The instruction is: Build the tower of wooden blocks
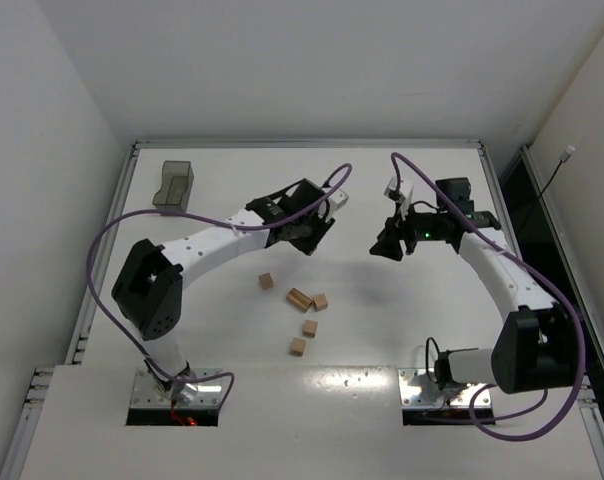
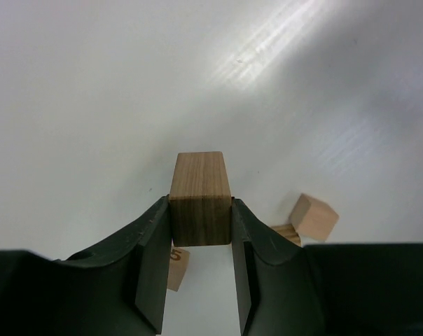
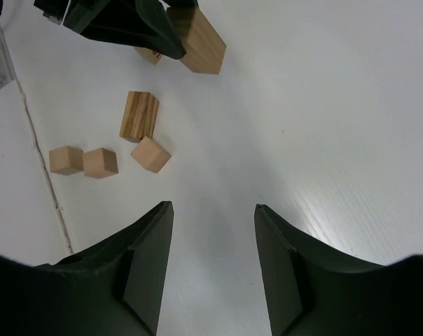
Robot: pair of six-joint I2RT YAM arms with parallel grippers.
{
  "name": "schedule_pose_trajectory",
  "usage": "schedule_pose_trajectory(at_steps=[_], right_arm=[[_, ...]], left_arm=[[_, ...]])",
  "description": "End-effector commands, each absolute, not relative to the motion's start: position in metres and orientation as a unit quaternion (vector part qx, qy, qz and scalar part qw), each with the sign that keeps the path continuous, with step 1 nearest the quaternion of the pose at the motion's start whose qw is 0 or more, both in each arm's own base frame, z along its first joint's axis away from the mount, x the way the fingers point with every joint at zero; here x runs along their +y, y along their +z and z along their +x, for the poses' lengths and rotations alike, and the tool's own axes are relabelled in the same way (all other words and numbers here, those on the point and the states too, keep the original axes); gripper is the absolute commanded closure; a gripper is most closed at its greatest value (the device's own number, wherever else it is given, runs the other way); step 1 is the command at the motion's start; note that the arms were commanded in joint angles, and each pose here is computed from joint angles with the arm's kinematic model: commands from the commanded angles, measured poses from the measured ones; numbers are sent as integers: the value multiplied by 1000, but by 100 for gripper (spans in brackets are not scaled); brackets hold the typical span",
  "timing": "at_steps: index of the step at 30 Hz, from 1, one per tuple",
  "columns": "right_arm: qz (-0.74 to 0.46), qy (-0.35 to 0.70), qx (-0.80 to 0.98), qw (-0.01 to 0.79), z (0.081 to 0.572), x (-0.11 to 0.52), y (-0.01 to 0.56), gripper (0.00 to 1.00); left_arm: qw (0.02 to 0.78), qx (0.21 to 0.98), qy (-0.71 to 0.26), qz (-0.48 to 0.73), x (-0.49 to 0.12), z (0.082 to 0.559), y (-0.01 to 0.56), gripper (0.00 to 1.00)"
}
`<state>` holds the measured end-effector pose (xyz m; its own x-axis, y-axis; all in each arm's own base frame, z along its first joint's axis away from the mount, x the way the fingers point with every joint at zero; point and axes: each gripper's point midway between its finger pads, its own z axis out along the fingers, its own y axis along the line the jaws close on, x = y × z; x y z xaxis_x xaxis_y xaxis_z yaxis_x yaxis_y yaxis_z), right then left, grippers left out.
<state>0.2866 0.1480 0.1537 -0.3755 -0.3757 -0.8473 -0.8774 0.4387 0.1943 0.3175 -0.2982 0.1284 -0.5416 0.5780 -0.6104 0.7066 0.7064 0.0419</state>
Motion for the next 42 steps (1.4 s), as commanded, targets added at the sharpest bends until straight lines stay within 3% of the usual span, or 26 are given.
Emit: schedule_pose_trajectory(at_steps=[1,9,19,42], right_arm=[[-371,334,771,397,303,144,166,53],[-347,332,778,405,313,135,170,53],[-347,326,778,409,313,134,170,53],[-334,333,788,396,317,130,157,52]], left_arm=[[365,893,-81,250,-296,336,159,100],[366,922,-76,107,-310,315,166,100],[306,944,-109,57,-327,315,140,100],[258,965,-19,-38,-301,334,73,100]])
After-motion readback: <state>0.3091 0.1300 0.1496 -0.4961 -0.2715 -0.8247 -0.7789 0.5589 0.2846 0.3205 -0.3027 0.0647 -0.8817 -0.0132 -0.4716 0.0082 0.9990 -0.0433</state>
